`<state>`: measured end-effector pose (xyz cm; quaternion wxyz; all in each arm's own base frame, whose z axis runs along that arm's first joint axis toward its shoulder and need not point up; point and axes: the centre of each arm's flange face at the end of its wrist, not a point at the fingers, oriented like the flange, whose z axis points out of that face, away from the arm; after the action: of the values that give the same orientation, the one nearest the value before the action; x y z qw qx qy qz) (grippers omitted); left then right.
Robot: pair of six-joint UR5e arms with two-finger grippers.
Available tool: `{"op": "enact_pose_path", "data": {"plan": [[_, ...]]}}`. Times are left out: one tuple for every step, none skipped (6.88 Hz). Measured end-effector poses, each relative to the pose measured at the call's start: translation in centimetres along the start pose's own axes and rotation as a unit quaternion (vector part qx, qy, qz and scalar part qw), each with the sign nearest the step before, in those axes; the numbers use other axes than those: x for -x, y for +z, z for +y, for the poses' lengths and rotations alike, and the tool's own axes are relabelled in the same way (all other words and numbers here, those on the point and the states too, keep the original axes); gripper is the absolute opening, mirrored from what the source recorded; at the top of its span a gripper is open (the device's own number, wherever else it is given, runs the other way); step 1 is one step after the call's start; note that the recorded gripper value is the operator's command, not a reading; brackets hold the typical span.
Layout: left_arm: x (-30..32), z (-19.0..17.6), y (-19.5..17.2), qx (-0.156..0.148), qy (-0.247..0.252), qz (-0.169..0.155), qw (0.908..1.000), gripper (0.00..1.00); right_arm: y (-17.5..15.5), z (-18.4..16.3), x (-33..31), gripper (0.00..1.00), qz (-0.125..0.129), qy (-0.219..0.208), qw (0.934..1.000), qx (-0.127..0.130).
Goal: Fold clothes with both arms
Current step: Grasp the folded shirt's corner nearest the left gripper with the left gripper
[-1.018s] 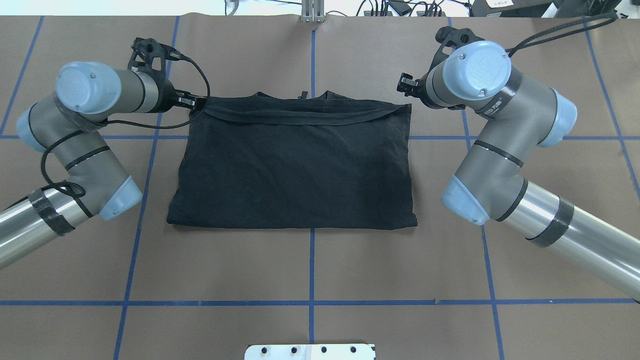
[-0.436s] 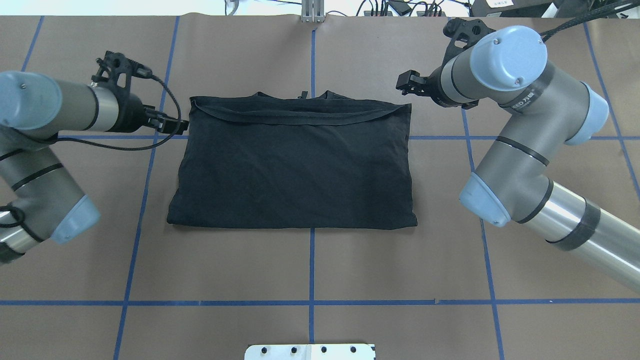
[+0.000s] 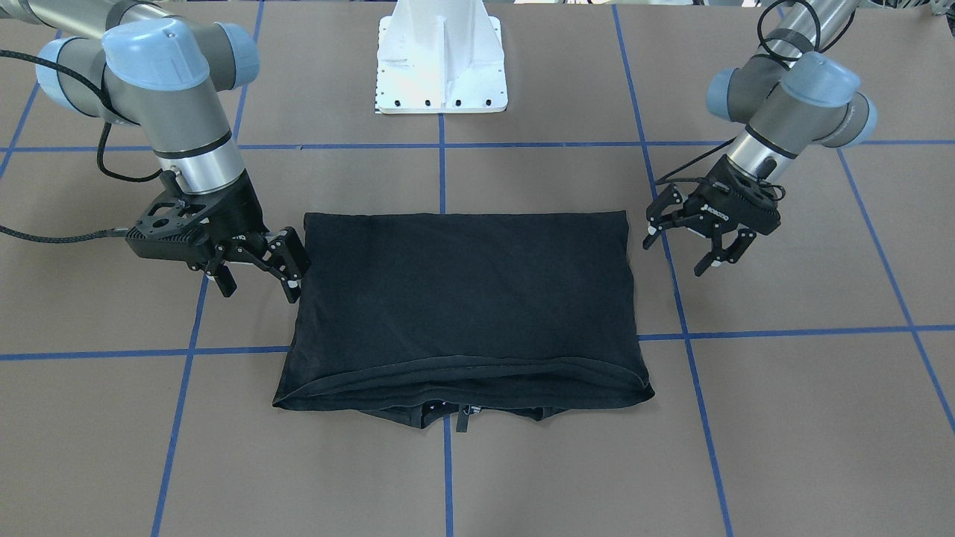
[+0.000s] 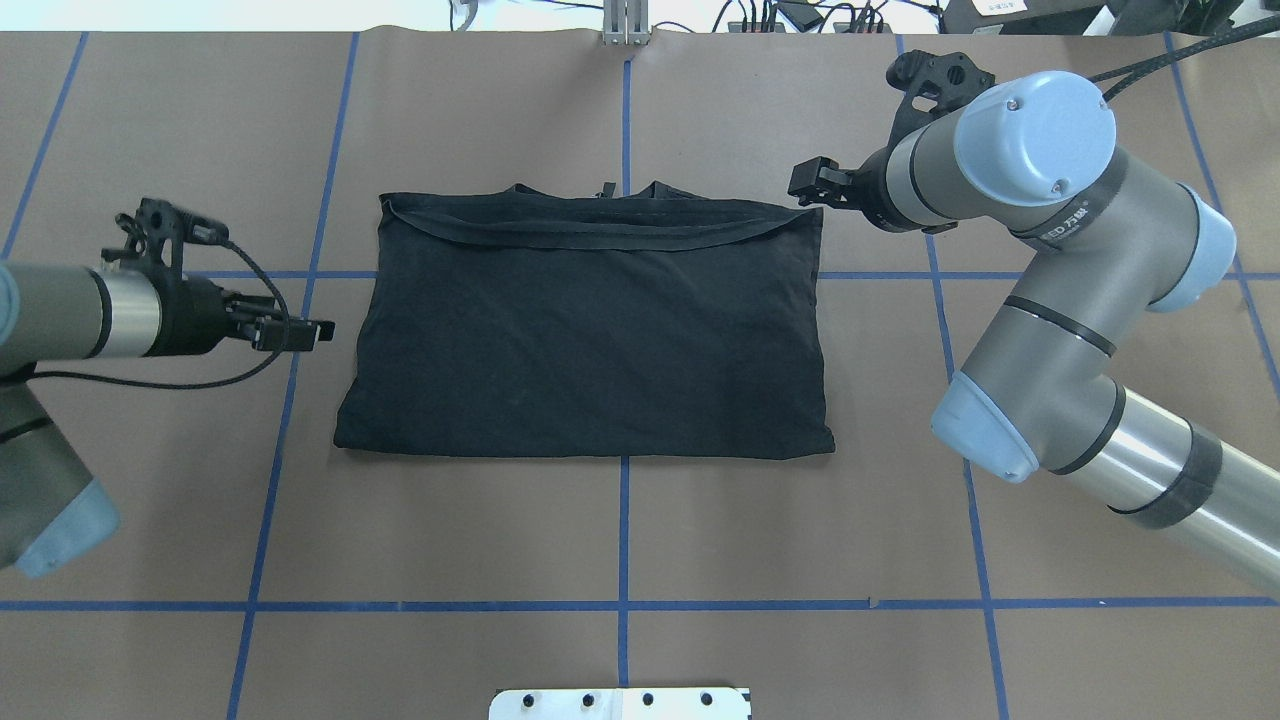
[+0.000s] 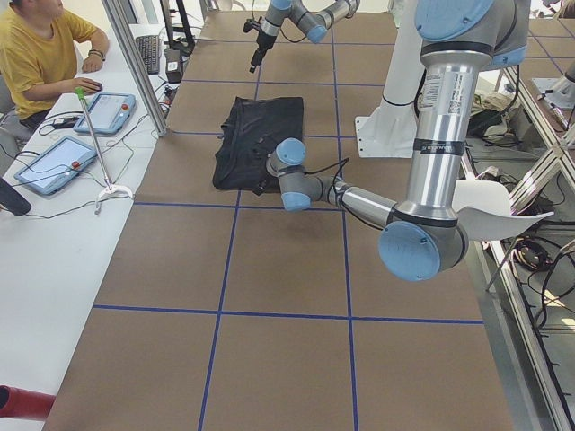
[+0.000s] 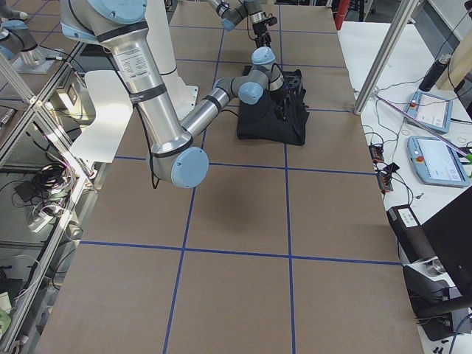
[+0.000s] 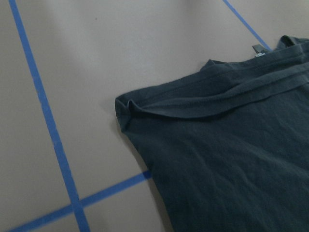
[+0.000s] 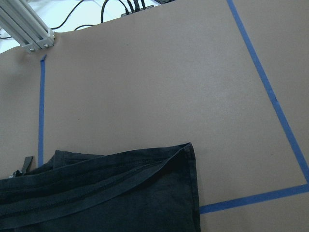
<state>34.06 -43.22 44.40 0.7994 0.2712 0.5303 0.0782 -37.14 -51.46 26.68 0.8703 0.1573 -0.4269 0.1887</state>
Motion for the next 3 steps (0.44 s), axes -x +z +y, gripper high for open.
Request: {"op": "enact_pose_path", "data": {"plan": [[-1.3, 2.3, 1.0, 0.012, -0.018, 0.013, 0.9997, 1.0, -0.1, 0.1, 0.0, 1.0, -0.001, -0.001, 1.0, 0.0], [-2.6, 3.9, 2.0, 0.019, -0.028, 0.018, 0.9992, 0.99, -0.1, 0.2, 0.0, 1.0, -0.001, -0.001, 1.0, 0.0], [-3.8, 5.3, 3.0, 0.026, -0.036, 0.021, 0.9988, 0.92, -0.1, 0.2, 0.0, 1.0, -0.001, -0.001, 1.0, 0.0]]}}
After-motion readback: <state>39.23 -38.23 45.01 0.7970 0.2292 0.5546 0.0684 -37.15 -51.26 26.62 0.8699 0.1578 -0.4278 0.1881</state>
